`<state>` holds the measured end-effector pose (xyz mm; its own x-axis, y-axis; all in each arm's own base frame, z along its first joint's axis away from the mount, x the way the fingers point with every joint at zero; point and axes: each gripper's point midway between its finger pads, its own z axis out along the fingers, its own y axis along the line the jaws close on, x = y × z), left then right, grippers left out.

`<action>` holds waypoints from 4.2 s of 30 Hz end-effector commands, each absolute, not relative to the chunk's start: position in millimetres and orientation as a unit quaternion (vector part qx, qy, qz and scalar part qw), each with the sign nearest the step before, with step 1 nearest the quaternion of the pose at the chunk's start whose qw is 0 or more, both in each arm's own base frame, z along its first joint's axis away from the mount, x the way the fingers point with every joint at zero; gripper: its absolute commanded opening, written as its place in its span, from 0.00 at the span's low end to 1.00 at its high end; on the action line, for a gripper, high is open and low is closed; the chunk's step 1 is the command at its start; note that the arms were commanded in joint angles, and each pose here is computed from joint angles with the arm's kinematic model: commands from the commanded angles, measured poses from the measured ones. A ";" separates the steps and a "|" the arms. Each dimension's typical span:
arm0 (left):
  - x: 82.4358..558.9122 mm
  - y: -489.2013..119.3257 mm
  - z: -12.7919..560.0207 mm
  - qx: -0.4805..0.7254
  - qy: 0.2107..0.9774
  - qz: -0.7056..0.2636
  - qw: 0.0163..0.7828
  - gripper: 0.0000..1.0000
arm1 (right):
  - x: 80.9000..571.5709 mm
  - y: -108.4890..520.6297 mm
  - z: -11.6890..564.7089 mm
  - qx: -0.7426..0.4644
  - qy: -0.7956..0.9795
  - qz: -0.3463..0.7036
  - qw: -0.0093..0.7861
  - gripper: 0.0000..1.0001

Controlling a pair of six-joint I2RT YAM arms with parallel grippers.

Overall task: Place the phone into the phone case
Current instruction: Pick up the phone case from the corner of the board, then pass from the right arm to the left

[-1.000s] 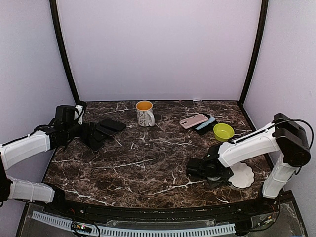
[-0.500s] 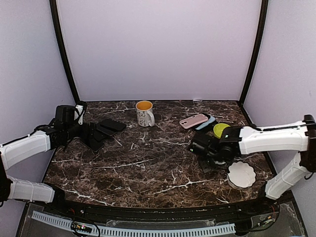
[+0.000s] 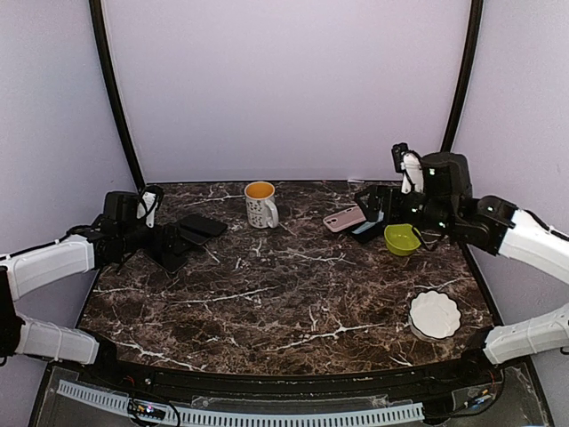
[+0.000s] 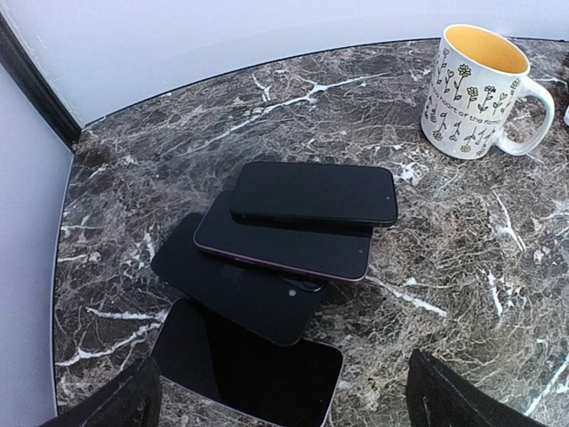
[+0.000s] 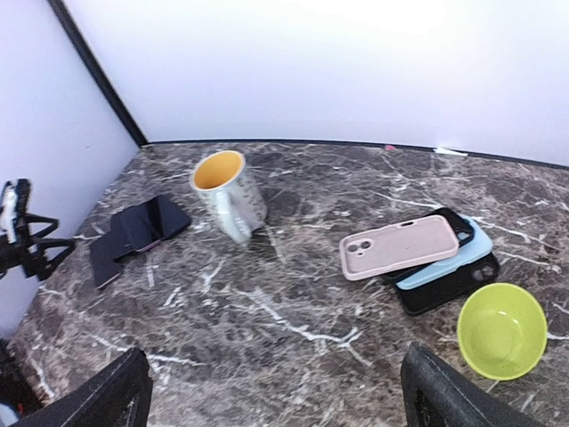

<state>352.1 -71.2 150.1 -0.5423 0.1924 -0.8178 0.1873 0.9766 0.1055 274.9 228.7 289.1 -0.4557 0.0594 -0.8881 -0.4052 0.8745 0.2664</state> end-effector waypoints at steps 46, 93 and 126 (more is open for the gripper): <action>350.4 -99.1 149.2 0.134 0.878 -0.070 0.455 0.94 | 513.0 144.3 69.1 0.182 0.924 -0.023 0.335 0.10; 292.2 -290.0 260.1 -0.016 0.726 -0.471 0.502 0.85 | 377.3 346.9 281.7 0.050 0.840 0.200 0.502 0.00; 288.2 -293.5 276.0 0.127 0.755 -0.352 0.539 0.00 | 290.8 362.6 285.6 -0.397 0.768 0.153 0.479 0.98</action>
<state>291.5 -309.4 256.2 -0.4832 -0.3694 -0.7938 0.5354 0.5927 -0.6017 331.3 371.9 289.6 -0.4345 -0.1005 -0.8950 -0.4886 0.8611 0.1406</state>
